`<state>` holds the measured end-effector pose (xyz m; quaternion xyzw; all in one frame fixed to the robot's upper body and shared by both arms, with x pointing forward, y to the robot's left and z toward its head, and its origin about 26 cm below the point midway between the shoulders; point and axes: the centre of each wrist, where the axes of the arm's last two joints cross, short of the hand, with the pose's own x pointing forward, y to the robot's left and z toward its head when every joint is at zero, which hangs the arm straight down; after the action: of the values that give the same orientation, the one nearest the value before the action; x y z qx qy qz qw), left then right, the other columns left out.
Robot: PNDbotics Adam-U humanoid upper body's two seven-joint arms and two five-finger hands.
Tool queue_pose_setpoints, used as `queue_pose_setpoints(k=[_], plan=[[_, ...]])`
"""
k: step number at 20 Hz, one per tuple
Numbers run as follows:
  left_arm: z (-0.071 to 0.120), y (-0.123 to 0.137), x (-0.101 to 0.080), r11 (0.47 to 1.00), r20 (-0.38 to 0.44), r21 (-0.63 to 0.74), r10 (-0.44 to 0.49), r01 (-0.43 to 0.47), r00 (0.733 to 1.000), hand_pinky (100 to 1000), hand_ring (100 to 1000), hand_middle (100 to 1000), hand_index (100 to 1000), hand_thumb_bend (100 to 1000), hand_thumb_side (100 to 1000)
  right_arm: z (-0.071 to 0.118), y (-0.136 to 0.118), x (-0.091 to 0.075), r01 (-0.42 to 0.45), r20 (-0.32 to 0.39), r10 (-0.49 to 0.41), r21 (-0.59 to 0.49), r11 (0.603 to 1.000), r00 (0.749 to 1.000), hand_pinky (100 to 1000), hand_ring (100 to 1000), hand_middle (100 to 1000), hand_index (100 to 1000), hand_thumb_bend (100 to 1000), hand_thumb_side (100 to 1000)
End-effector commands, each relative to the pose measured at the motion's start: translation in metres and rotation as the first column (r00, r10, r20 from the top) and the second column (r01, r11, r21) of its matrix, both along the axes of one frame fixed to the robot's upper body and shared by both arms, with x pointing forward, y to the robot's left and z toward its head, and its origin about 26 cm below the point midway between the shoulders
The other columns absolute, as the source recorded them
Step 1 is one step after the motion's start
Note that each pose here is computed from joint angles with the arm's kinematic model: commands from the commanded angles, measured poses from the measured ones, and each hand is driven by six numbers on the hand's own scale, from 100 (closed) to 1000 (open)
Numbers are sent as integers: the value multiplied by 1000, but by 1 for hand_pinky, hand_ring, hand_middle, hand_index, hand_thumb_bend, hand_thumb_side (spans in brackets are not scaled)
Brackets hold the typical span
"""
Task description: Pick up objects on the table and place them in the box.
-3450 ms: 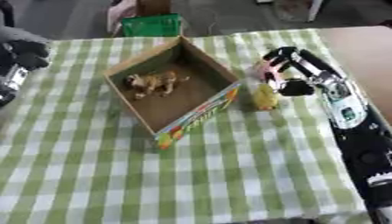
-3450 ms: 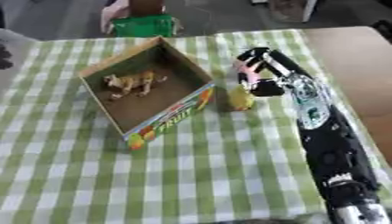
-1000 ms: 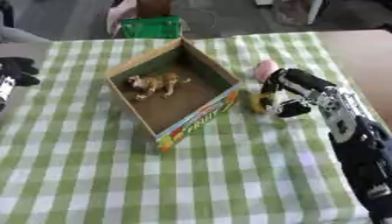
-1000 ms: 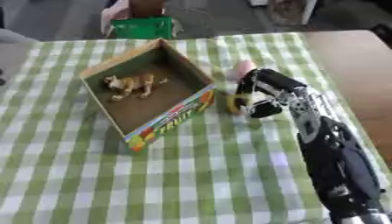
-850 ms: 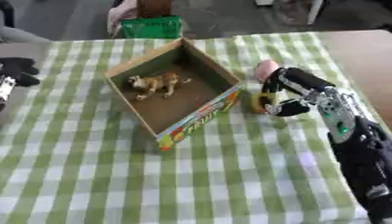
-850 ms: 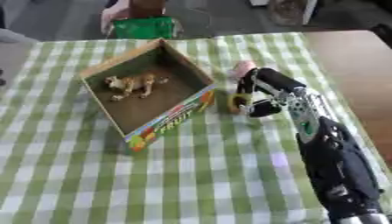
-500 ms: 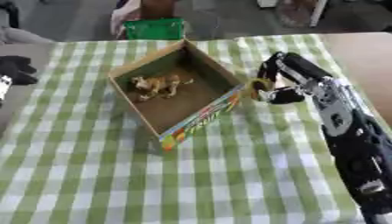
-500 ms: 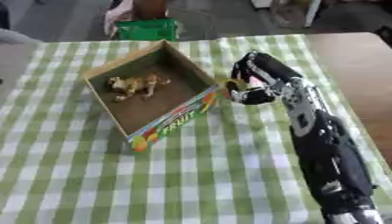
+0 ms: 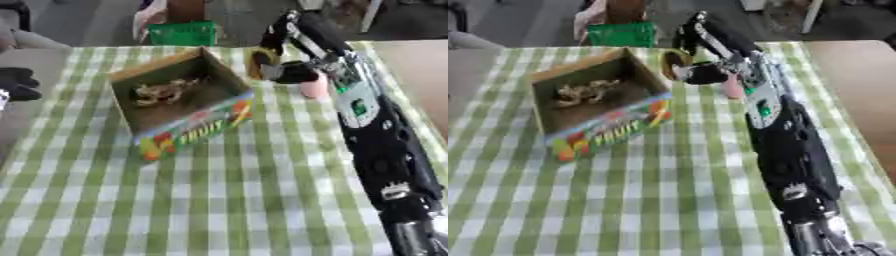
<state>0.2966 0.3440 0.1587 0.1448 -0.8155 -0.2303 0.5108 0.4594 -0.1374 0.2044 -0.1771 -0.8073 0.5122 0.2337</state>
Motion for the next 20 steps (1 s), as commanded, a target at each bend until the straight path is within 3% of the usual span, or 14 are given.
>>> queue_pose_setpoints(k=[1, 7, 10, 17, 18, 19, 20], plan=[[10, 1, -1, 1000, 28, 6, -7, 7, 1000, 767, 653, 645, 782, 100, 812, 14, 22, -3, -54, 40, 55, -26, 998, 998, 542, 540, 278, 379, 100, 198], [11, -1, 0, 1000, 32, 0, -16, 16, 999, 768, 653, 644, 781, 100, 816, -6, 56, -6, -127, -1, 127, -83, 988, 992, 544, 543, 285, 388, 100, 200], [11, -3, 1, 1000, 32, -2, -23, 23, 999, 768, 653, 644, 782, 100, 817, -18, 69, -7, -125, -23, 124, -101, 987, 992, 561, 561, 328, 436, 100, 206], [11, -3, 1, 1000, 35, -5, -24, 24, 999, 769, 653, 644, 781, 100, 819, -40, 79, -8, -38, -37, 34, -135, 990, 999, 646, 708, 691, 791, 100, 252], [11, -3, 1, 1000, 35, -5, -24, 24, 999, 769, 653, 644, 781, 100, 819, -42, 79, -8, -27, -37, 22, -140, 990, 999, 646, 708, 691, 791, 100, 252], [11, -3, 1, 1000, 34, -5, -24, 24, 999, 769, 653, 644, 782, 100, 820, -44, 79, -7, -15, -37, 9, -145, 989, 999, 678, 749, 776, 833, 100, 261], [11, -3, 1, 1000, 32, -5, -24, 24, 999, 769, 653, 644, 782, 100, 820, -45, 79, -7, -5, -36, -1, -149, 989, 999, 688, 762, 803, 846, 100, 263]])
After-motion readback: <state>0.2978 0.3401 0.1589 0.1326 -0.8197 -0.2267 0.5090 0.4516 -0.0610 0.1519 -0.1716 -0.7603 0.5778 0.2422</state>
